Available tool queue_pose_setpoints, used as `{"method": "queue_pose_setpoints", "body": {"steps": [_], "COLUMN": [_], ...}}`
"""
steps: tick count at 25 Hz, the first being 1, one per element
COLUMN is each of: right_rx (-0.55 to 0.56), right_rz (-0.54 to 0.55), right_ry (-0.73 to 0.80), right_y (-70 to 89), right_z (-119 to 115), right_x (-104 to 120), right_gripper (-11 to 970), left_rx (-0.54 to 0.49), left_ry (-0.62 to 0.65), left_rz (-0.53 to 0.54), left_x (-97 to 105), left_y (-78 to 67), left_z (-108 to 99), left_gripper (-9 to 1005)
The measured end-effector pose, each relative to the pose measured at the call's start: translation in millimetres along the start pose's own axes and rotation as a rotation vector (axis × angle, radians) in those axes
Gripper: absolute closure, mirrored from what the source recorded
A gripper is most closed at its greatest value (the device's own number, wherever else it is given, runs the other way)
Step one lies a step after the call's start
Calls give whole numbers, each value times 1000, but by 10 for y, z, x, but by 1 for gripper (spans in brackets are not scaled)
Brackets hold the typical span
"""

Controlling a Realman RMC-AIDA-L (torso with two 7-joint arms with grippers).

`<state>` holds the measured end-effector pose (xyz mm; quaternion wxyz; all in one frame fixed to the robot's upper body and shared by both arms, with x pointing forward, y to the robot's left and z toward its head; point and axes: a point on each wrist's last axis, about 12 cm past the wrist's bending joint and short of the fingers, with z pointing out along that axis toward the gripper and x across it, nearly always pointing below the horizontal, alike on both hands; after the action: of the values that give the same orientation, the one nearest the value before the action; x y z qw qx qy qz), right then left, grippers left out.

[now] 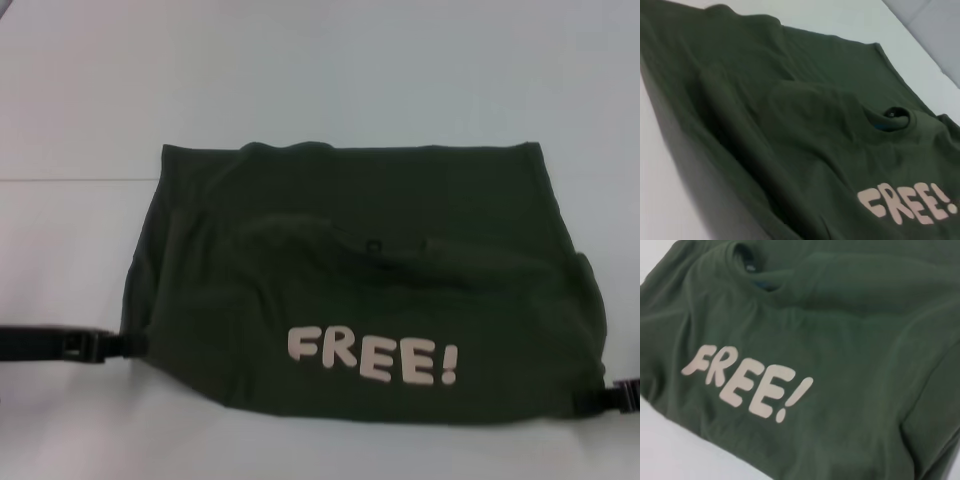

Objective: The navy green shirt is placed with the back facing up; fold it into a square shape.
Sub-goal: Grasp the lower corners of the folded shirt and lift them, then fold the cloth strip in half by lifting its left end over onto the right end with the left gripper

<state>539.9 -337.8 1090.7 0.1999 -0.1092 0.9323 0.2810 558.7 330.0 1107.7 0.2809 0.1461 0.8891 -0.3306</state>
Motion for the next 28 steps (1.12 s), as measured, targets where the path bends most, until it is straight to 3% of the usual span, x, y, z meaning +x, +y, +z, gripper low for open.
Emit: {"method": "queue_pose_setpoints", "body": {"steps": [9,17,21,22,23,28], "right_rx": [-108,-167,-198,-222,-222,-221], "right_rz": [89,123,96,76,76,64], "right_ry": [10,-89,-170,-255,-255,-432], "right_y": [-92,-145,-144,-137,-137,-145], "right_z": [-215,-432,-457,-479,-479,-464], "right_x": [442,551,400,221,221,-193], "right_gripper": [903,904,904,904,904,903], "left_rx": [81,145,165,164,164,128], "left_ry": [60,30,-56,-99,-99,-176], "left_rz": [-60,-96,-83,-80,-80,-52], "left_x": [414,690,524,344,344,-145], "left_y": [-109,-239,-164,-83,-83,28], "left_z": [-116,-239,-254,-231,-231,-87], "left_gripper": [961,962,962,962,962,963]}}
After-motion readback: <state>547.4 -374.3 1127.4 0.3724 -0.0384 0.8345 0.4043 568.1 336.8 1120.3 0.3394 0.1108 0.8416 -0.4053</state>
